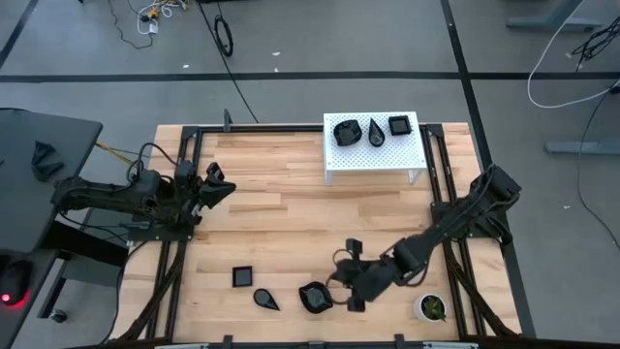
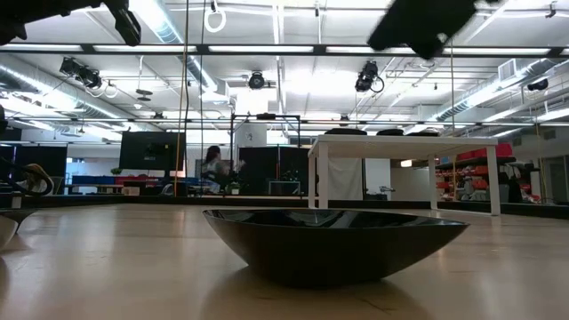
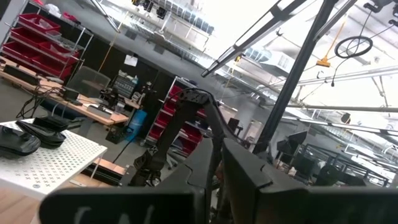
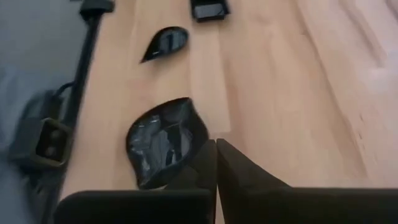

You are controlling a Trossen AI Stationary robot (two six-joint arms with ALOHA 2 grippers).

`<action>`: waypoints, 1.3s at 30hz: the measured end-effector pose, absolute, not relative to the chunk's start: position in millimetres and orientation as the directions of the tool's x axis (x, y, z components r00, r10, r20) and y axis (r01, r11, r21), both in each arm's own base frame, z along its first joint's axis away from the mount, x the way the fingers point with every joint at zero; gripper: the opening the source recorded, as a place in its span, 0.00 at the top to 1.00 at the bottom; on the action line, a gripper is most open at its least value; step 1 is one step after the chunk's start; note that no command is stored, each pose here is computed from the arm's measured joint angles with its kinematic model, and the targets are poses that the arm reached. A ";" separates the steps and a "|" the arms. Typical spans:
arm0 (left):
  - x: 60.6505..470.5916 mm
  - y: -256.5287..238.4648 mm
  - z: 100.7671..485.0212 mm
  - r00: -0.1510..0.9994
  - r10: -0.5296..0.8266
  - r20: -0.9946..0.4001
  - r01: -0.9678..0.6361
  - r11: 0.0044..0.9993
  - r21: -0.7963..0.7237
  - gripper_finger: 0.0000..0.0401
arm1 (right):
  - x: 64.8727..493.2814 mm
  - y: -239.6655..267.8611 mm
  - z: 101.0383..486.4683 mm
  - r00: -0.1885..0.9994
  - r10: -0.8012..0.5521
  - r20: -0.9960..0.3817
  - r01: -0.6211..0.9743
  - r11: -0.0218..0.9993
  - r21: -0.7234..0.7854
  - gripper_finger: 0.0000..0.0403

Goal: Pick & Place Mini shaped plates
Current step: Stack the square plate on top of the square plates on the shelf

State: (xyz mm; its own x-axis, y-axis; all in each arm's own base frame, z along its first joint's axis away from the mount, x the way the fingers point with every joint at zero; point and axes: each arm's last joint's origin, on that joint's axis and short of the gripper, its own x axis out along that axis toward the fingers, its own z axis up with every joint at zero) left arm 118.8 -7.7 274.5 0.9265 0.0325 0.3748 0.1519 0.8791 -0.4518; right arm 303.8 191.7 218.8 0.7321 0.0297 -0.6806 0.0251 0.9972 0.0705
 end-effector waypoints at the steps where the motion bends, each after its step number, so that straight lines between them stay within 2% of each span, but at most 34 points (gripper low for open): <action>1: 118.8 -7.7 274.5 0.927 0.032 0.374 0.152 0.879 -0.452 0.90 | 301.7 191.2 212.4 0.745 0.010 -0.667 0.054 0.996 0.074 0.98; 6: 118.8 -7.7 274.5 0.927 0.032 0.375 0.152 0.879 -0.451 0.90 | 298.5 183.6 191.1 0.827 -0.066 -0.559 0.180 0.972 0.152 0.98; 9: 118.7 -7.6 274.6 0.926 0.033 0.376 0.151 0.879 -0.451 0.90 | 297.7 180.5 184.8 0.869 -0.073 -0.490 0.199 0.957 0.210 0.99; 12: 118.3 -5.7 275.3 0.920 0.101 0.379 0.106 0.866 -0.488 0.90 | 298.0 180.4 184.8 0.904 -0.061 -0.423 0.174 0.957 0.233 0.99; 17: 117.1 -1.9 276.7 0.894 0.225 0.386 0.155 0.656 -0.739 0.90 | 299.1 181.1 187.3 0.918 -0.052 -0.394 0.159 0.957 0.244 0.98; 19: 117.3 0.6 279.0 0.860 0.318 0.399 0.123 0.630 -0.767 0.90 | 299.3 181.3 187.8 0.920 -0.051 -0.389 0.153 0.959 0.237 0.98; 22: 124.3 -0.1 279.1 0.861 0.325 0.391 -0.002 0.771 -0.636 0.90 | 299.4 181.3 187.9 0.920 -0.050 -0.388 0.151 0.961 0.232 0.98; 25: 138.8 -7.3 282.4 0.909 0.207 0.362 -0.007 0.876 -0.483 0.90 | 299.6 180.9 187.9 0.920 -0.051 -0.388 0.146 0.965 0.218 0.98; 28: 157.8 -18.7 284.3 0.958 0.073 0.276 0.011 0.956 -0.293 0.90 | 299.7 180.8 188.0 0.920 -0.052 -0.388 0.139 0.970 0.199 0.98; 32: 180.5 -33.9 273.4 1.000 0.018 0.014 -0.017 0.996 -0.084 0.90 | 299.7 180.8 188.0 0.921 -0.051 -0.387 0.135 0.972 0.192 0.98; 36: 187.5 -40.8 251.0 0.952 0.134 -0.274 -0.103 0.987 0.126 0.90 | 299.7 180.8 188.0 0.921 -0.051 -0.387 0.138 0.970 0.199 0.97; 39: 190.7 -40.9 235.6 0.904 0.195 -0.379 -0.153 0.978 0.139 0.90 | 299.7 180.9 188.0 0.921 -0.051 -0.386 0.138 0.970 0.199 0.97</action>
